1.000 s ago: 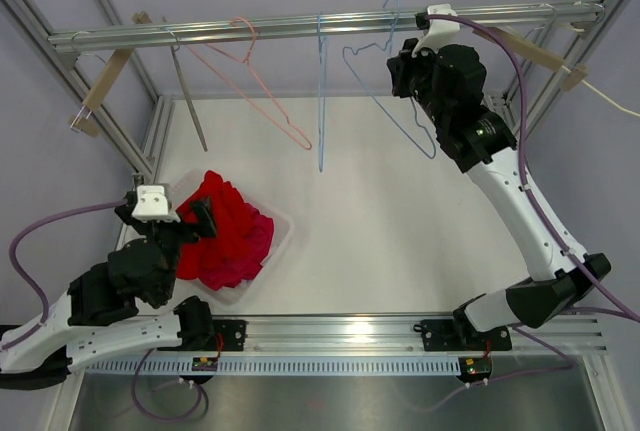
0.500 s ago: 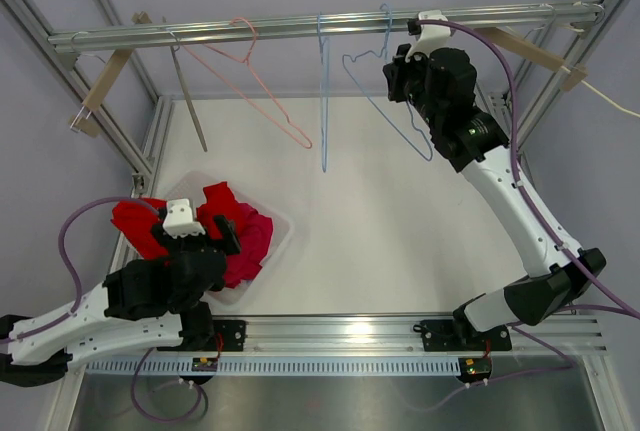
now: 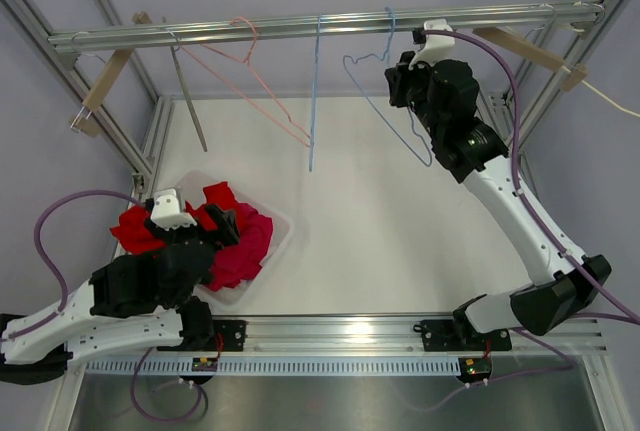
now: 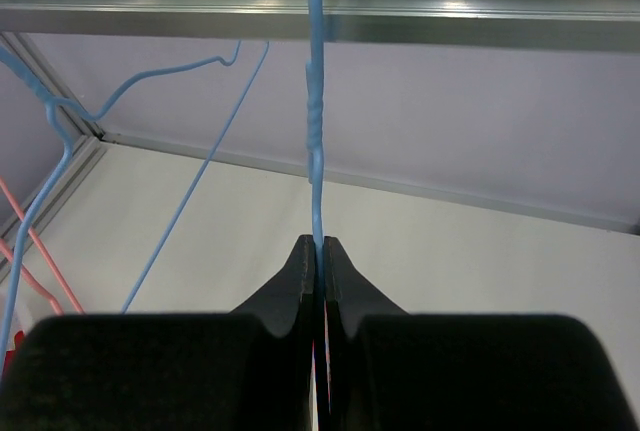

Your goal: Remove the t-shirt from the hanger

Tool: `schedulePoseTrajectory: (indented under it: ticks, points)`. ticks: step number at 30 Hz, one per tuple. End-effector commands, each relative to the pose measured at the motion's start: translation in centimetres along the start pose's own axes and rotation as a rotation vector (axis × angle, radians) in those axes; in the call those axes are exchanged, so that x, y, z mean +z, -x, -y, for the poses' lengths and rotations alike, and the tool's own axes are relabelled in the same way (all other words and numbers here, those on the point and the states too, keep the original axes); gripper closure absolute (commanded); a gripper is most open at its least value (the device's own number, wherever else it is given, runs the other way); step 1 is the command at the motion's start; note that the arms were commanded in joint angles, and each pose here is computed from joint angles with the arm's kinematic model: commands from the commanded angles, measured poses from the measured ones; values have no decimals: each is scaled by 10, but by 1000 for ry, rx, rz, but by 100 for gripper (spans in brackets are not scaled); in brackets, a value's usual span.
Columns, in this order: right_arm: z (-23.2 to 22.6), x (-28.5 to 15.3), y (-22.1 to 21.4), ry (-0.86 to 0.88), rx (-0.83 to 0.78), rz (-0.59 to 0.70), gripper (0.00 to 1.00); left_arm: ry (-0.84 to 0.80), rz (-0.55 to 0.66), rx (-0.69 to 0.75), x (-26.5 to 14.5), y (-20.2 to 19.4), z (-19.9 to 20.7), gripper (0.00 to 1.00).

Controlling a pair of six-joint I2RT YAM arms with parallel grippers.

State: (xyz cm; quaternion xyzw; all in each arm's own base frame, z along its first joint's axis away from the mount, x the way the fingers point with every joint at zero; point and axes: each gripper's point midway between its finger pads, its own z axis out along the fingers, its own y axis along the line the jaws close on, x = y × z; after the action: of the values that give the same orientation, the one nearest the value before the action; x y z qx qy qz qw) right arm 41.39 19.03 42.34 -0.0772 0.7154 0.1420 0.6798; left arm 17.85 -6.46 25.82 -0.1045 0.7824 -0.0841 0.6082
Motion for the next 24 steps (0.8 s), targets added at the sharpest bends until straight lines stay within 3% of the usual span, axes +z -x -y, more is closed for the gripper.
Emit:
schedulePoseTrajectory:
  ticks: [1, 3, 8, 11, 14, 15, 18, 20, 22, 23, 24]
  points:
    - [4, -14, -2, -24, 10, -12, 91, -79, 60, -115, -4, 32, 24, 1]
    - [3, -18, -4, -16, 20, -10, 84, -138, 66, -78, -7, 40, 34, 1]
    - [3, -23, -3, -12, 32, -7, 77, -318, 104, -48, -17, 61, 69, 1]
    - [3, -28, -1, -7, 40, -3, 65, -371, 103, -18, -19, 61, 83, 1]
    - [3, -39, 7, -2, 50, 18, 48, -429, 101, 7, -21, 61, 98, 1]
    - [3, -43, 8, 4, 58, 25, 38, -463, 103, 3, -24, 63, 106, 1]
    - [2, -64, 20, 25, 90, 61, 24, -524, 117, 37, -28, 67, 121, 1]
    - [1, -89, 38, 49, 132, 127, 2, -555, 123, 51, -30, 69, 129, 1]
    - [-3, -100, 28, 88, 155, 133, 1, -592, 136, 59, -32, 72, 138, 1]
    - [-5, -120, 43, 114, 202, 197, 1, -603, 141, 60, -33, 72, 141, 1]
    - [-6, -121, 23, 126, 220, 170, 0, -616, 153, 49, -34, 76, 145, 1]
